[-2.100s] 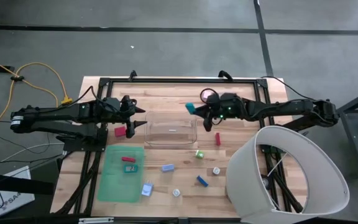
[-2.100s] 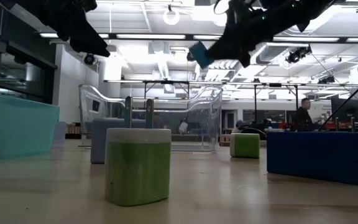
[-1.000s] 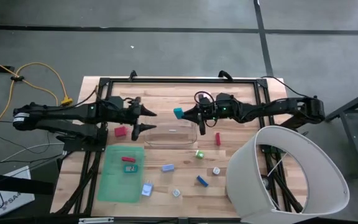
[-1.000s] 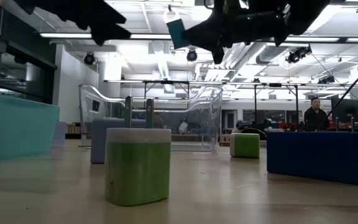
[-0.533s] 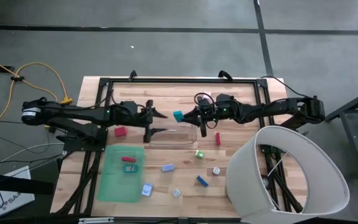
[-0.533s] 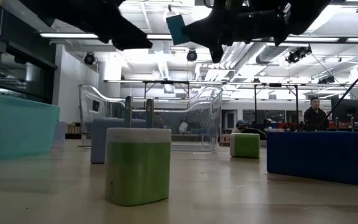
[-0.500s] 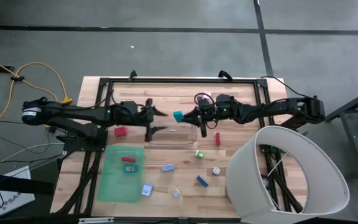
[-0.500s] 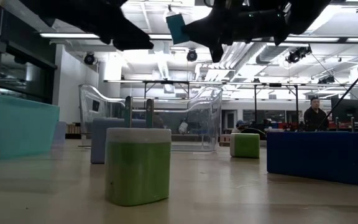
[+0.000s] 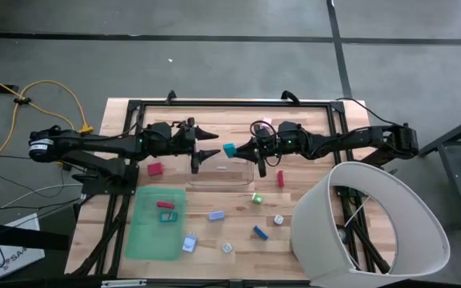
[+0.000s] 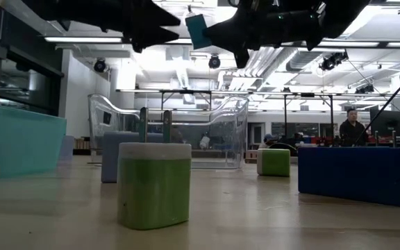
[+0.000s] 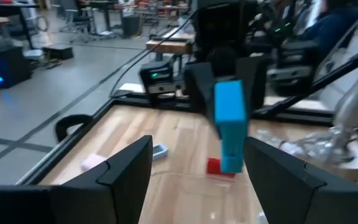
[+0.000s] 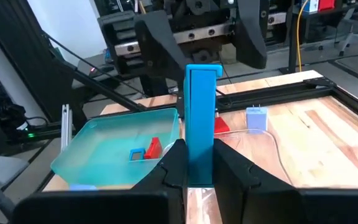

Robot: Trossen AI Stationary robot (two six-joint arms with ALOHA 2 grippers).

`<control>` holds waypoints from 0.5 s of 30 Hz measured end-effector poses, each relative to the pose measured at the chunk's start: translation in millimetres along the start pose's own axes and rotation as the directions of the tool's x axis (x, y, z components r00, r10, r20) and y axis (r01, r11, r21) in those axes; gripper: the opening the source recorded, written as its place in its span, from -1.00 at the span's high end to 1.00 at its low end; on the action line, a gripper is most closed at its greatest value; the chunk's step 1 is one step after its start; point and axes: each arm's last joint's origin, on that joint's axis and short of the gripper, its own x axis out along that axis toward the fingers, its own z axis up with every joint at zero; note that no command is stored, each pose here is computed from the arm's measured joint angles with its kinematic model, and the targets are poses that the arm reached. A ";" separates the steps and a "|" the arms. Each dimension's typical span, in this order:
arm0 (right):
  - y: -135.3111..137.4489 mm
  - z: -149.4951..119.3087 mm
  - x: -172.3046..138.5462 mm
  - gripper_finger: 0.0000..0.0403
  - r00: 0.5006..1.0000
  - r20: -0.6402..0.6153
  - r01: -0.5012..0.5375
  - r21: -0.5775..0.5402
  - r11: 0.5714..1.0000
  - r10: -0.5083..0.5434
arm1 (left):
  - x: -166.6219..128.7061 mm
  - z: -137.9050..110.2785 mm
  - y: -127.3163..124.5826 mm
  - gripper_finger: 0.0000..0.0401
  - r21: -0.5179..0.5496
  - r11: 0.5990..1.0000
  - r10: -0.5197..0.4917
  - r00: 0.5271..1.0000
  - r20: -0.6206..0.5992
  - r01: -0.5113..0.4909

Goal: Pick & Place Office items
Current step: Put the light blue digital clock into the green bin

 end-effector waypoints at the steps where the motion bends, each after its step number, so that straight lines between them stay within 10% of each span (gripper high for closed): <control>1: 0.1 0.6 0.0 0.80 1.000 0.006 -0.001 -0.002 1.000 0.001 | 0.1 0.3 -0.2 -0.22 -0.006 1.000 -0.006 1.000 0.003 0.006; 15: 1.5 10.7 -0.9 0.80 0.994 0.106 -0.012 -0.063 0.998 0.018 | 0.3 8.1 -2.3 -0.22 -0.031 0.998 -0.053 0.995 0.089 0.056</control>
